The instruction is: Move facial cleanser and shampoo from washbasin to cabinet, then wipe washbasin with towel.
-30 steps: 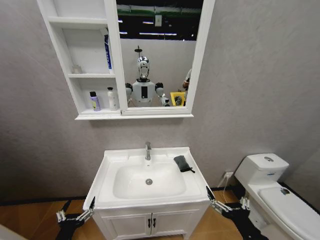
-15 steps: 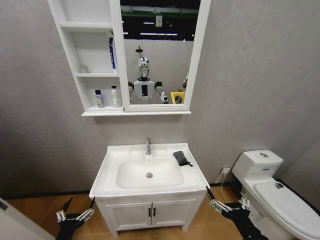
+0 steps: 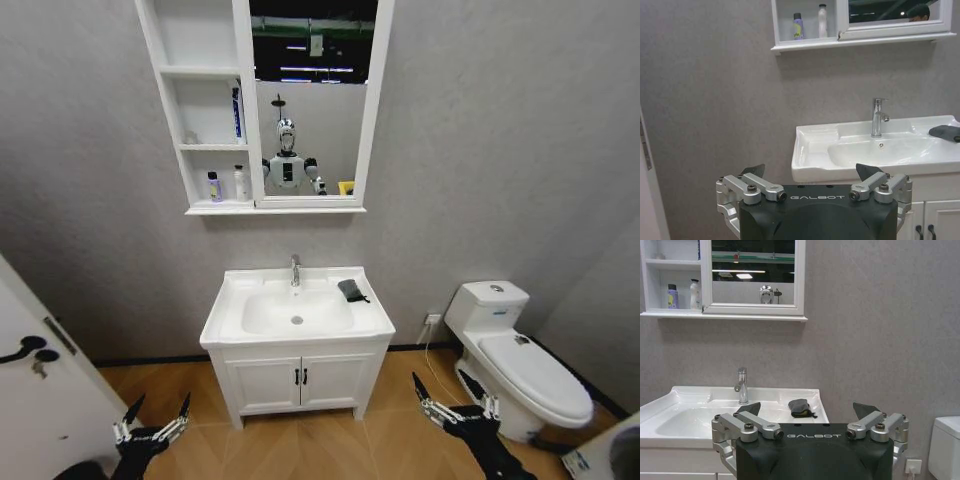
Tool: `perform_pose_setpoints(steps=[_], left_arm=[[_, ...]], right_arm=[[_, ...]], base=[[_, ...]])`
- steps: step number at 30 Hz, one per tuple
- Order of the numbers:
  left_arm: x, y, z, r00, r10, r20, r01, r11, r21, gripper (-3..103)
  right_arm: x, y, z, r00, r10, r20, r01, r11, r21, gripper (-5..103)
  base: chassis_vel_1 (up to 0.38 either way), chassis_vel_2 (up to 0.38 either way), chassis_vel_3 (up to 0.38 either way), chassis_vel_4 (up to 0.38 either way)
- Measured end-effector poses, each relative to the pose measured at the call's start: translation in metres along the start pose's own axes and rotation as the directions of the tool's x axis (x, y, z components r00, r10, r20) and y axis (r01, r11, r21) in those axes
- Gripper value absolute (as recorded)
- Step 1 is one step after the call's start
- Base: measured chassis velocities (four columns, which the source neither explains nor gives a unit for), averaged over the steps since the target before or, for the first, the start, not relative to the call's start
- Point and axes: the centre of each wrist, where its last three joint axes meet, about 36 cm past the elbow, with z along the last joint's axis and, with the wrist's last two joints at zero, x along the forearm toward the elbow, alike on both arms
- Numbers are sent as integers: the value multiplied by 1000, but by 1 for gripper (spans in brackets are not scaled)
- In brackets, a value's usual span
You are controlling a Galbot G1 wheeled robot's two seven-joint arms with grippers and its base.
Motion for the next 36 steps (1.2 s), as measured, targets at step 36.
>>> perform_pose_setpoints(steps=[36], left_arm=[[0, 0, 0, 1000, 0, 0, 0, 1000, 0, 100]], right_arm=[[0, 0, 0, 1000, 0, 0, 0, 1000, 0, 100]], base=[[264, -273, -285, 281]])
